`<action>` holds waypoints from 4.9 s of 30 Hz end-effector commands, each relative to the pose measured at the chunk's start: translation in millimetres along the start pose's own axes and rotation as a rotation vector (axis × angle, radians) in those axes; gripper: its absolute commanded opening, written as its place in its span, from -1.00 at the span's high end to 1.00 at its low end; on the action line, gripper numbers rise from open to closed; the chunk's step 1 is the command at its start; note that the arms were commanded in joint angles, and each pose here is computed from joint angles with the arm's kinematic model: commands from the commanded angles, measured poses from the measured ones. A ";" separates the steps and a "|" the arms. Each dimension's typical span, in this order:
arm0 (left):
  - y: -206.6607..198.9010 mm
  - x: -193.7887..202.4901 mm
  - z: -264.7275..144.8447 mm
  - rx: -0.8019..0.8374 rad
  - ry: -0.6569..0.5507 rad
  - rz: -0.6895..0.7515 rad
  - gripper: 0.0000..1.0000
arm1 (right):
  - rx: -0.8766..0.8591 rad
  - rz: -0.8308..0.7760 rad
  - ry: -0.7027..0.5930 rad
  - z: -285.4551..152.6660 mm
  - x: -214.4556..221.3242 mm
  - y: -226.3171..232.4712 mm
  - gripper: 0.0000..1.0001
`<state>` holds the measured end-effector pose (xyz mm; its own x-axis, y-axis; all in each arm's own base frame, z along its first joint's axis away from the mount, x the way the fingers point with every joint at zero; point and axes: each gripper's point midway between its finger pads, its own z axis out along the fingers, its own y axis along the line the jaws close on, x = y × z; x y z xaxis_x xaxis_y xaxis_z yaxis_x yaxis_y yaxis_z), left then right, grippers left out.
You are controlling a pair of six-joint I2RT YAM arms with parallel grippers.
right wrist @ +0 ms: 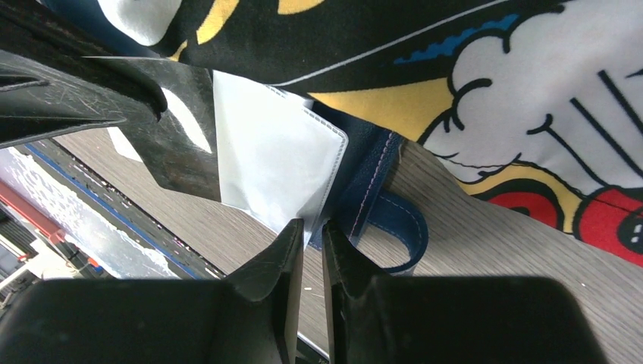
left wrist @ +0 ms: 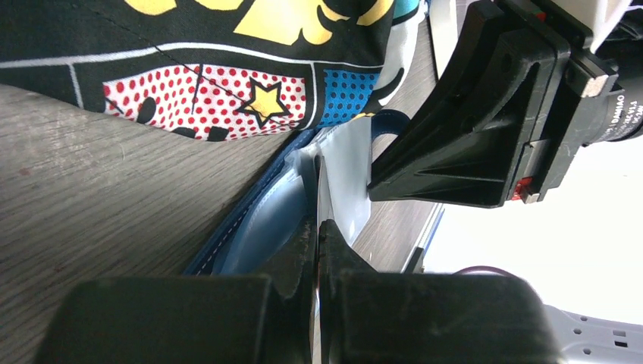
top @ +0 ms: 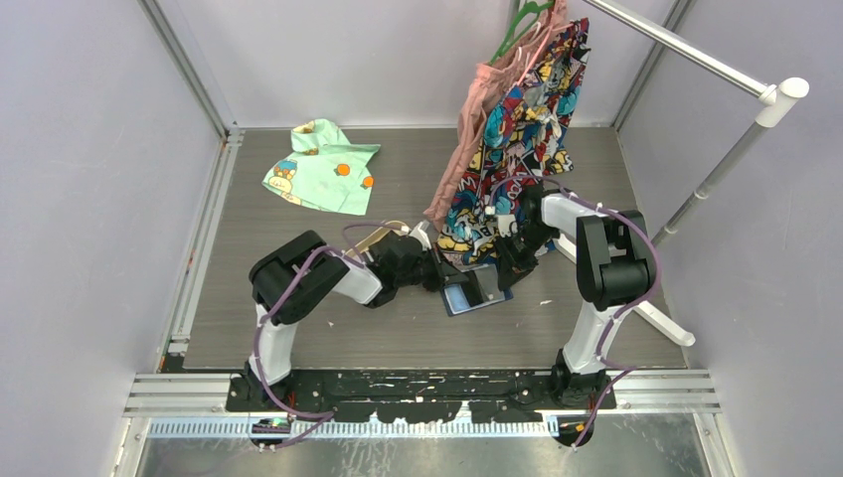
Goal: Put the credit cards into the card holder
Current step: Insert the credit card into the card holder.
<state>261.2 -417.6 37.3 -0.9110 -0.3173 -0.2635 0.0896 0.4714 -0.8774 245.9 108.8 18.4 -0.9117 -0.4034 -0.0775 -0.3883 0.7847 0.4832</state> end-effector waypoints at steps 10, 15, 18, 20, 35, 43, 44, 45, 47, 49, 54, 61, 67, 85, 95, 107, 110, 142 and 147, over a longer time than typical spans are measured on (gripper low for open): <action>21.2 10.5 5.5 -0.073 0.053 -0.060 1.00 | 0.022 -0.018 -0.007 -1.9 -9.0 -1.5 0.57; 21.4 10.3 1.8 -0.073 0.045 -0.069 1.00 | 0.033 -0.020 -0.001 0.3 -9.3 -2.4 0.58; 21.2 11.4 2.5 -0.067 0.050 -0.076 1.00 | 0.037 -0.022 0.007 2.1 -8.5 -2.4 0.58; 21.6 12.0 3.1 -0.065 0.054 -0.079 1.00 | 0.041 -0.025 0.011 2.9 -8.3 -2.3 0.58; 27.1 16.5 6.6 -0.067 0.082 -0.115 1.00 | 0.061 -0.027 0.006 4.5 -11.3 -5.0 0.58; 30.5 19.8 6.9 -0.069 0.091 -0.136 1.00 | 0.073 -0.025 0.014 6.7 -10.9 -7.3 0.58; 31.3 20.4 6.8 -0.070 0.094 -0.140 1.00 | 0.075 -0.026 0.014 6.9 -11.0 -7.6 0.58; 31.7 20.8 6.8 -0.070 0.095 -0.141 1.00 | 0.076 -0.027 0.016 7.4 -10.9 -7.3 0.58; 31.9 21.4 7.1 -0.069 0.096 -0.144 1.00 | 0.077 -0.025 0.015 7.6 -10.9 -7.5 0.58; 32.8 21.8 7.6 -0.069 0.098 -0.146 1.00 | 0.078 -0.026 0.018 8.4 -10.6 -7.5 0.58; 34.4 22.9 6.7 -0.075 0.100 -0.151 1.00 | 0.082 -0.026 0.017 8.8 -11.6 -8.3 0.58; 37.0 25.7 6.4 -0.080 0.111 -0.165 1.00 | 0.083 -0.026 0.009 8.4 -13.6 -8.3 0.58; 38.2 31.9 10.3 -0.079 0.142 -0.180 1.00 | 0.084 -0.026 0.006 8.4 -14.5 -8.4 0.58; 27.9 28.7 3.9 -0.089 0.164 -0.151 1.00 | 0.073 -0.025 -0.003 8.2 -15.8 -5.8 0.58; 23.5 33.7 1.5 -0.136 0.226 -0.118 1.00 | 0.042 -0.018 -0.018 9.7 -19.0 -1.0 0.57; 19.2 36.5 7.9 -0.107 0.252 -0.118 1.00 | 0.019 -0.017 -0.009 13.5 -17.5 3.3 0.57; 18.2 36.3 9.5 -0.107 0.255 -0.116 0.99 | 0.011 -0.019 -0.008 14.4 -17.5 5.0 0.57; 23.6 37.3 11.2 -0.153 0.267 -0.112 0.66 | -0.183 -0.417 -0.371 -54.0 -29.9 88.7 0.54; 22.0 38.4 12.0 -0.140 0.271 -0.117 0.66 | -0.194 -0.692 -0.380 -31.5 -19.6 125.7 0.80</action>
<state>260.0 -435.6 29.9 -0.9687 -0.2180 -0.1184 -0.0061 0.4982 -0.8670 231.0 166.7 96.4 -0.6760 -0.4979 -0.5433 -0.7356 0.5009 0.4561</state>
